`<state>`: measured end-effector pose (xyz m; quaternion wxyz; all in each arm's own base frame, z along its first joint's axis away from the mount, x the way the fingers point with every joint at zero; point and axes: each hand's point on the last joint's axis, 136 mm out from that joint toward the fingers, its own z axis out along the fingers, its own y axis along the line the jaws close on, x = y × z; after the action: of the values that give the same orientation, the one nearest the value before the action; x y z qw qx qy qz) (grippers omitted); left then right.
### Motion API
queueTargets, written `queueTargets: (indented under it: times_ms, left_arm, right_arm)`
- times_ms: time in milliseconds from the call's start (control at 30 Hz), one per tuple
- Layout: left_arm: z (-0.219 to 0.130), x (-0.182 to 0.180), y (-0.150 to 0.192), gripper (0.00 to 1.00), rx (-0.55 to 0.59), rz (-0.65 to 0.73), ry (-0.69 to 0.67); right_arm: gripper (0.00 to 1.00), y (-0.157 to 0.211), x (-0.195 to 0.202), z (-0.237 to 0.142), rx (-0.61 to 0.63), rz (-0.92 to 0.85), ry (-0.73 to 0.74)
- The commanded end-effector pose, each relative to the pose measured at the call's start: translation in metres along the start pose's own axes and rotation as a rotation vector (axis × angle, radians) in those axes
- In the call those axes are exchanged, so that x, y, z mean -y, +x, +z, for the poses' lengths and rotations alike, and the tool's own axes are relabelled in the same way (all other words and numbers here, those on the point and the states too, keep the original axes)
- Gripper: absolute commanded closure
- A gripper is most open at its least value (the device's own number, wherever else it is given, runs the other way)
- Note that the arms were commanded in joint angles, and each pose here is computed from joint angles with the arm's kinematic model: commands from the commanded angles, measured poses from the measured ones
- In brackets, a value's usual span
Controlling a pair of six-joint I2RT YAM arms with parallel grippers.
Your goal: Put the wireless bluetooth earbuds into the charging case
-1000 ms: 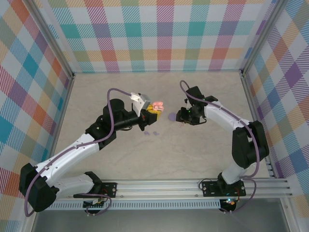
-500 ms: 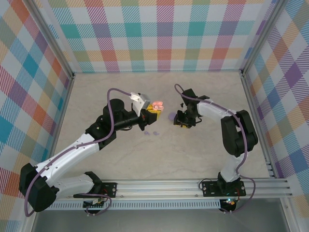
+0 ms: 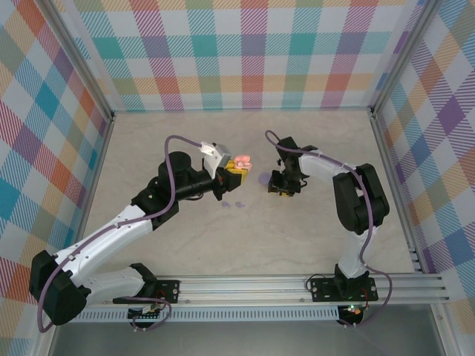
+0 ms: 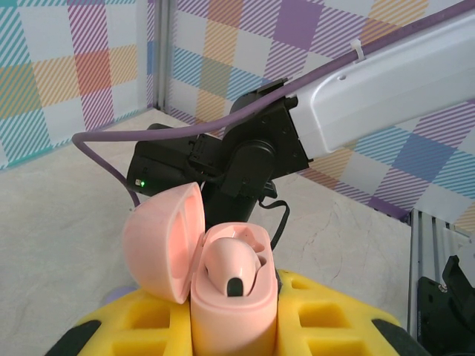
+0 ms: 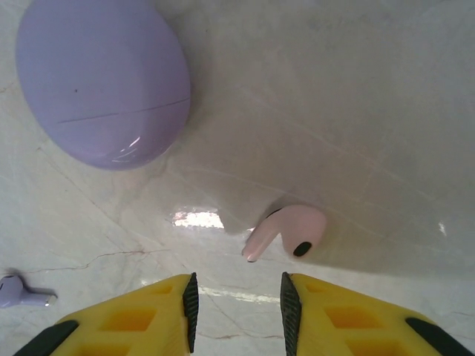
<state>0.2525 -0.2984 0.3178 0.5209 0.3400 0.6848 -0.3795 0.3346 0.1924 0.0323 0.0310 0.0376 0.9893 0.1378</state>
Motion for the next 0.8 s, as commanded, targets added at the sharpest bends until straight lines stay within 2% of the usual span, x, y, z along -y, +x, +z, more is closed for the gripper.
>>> queueTargets:
  times_ms: [0,633,767]
  left_arm:
    - [-0.002,0.008,-0.015,0.99,0.035,0.033,0.015]
    - [-0.002,0.005,-0.011,0.99,0.027,0.038,0.003]
    - [-0.003,0.006,-0.011,0.99,0.029,0.039,0.003]
  right_arm:
    - [0.64,-0.005,0.004,-0.002,0.008,-0.002,0.034]
    - [0.65,-0.022,0.014,0.008,0.009,-0.037,0.132]
    - [0.68,-0.025,0.016,0.01,-0.001,-0.052,0.154]
